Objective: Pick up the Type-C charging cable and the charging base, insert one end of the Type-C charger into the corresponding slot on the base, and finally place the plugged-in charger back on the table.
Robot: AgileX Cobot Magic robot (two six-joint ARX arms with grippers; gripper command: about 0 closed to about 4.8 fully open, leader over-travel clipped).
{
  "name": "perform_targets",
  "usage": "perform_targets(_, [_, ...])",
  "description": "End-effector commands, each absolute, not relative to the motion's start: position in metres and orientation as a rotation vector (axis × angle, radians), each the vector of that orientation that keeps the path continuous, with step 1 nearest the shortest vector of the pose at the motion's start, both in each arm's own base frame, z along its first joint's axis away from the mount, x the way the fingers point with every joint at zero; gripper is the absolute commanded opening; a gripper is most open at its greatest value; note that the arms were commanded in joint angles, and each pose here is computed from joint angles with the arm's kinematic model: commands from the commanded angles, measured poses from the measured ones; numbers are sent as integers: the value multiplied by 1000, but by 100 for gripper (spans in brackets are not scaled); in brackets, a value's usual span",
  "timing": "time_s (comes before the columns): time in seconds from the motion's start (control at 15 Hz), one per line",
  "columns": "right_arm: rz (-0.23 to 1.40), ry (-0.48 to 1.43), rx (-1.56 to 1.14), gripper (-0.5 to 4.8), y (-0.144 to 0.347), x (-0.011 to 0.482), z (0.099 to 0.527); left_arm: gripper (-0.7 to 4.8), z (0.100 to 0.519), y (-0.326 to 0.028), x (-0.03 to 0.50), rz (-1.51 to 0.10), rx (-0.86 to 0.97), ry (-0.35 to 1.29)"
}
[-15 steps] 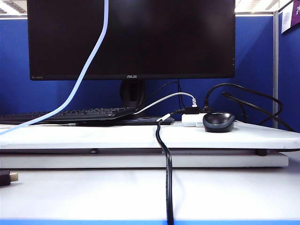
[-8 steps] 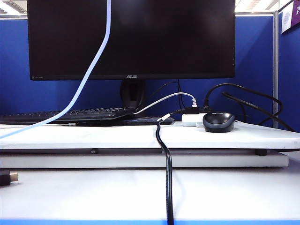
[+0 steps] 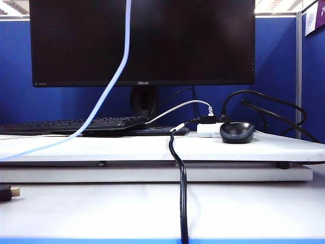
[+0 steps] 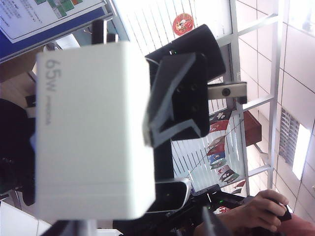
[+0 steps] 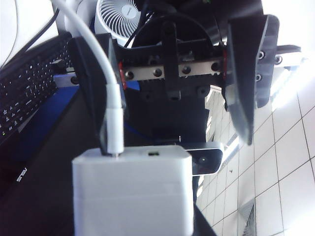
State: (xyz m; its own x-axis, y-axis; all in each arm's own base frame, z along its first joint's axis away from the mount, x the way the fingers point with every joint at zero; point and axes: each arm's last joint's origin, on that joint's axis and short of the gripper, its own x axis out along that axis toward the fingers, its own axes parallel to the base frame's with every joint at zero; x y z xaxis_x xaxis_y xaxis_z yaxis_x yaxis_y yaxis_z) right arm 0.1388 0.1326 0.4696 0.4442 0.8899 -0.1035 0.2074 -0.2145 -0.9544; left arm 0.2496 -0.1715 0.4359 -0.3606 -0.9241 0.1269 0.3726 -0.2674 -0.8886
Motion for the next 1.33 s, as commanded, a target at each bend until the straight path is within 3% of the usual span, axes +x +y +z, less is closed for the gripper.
perform_targets(0.07, [967,-1035,-1615,0,134,131,467,342,438,-170,255,-1750,-909,871])
perform_targets(0.47, [893,-945,-1630,0,125,131,471,342,423,-173,266,-1683,-877,918])
perform_targets(0.87, [863,-818,-1590,0,123,134,470,332,420,-143,285,-1575,-887,794])
perform_targets(0.93, [867,-618,-1444,0,123,148,466,199,427,-139,284,-1563,-897,684])
perform_targets(1.0, [881,-581,-1404,0,125,151,464,154,429,-138,284,-1565,-898,663])
perform_targets(1.06, [912,-467,-1302,0,131,162,457,30,437,-136,279,-1596,-873,573])
perform_targets(1.13, [910,-376,-1248,-1,134,169,452,-6,441,-135,276,-1609,-876,532])
perform_targets(1.26, [881,-191,-1191,0,140,183,439,-6,447,-133,271,-1629,-882,462])
perform_targets(1.33, [913,3,-1100,0,147,194,421,-6,452,-128,268,-1624,-894,417])
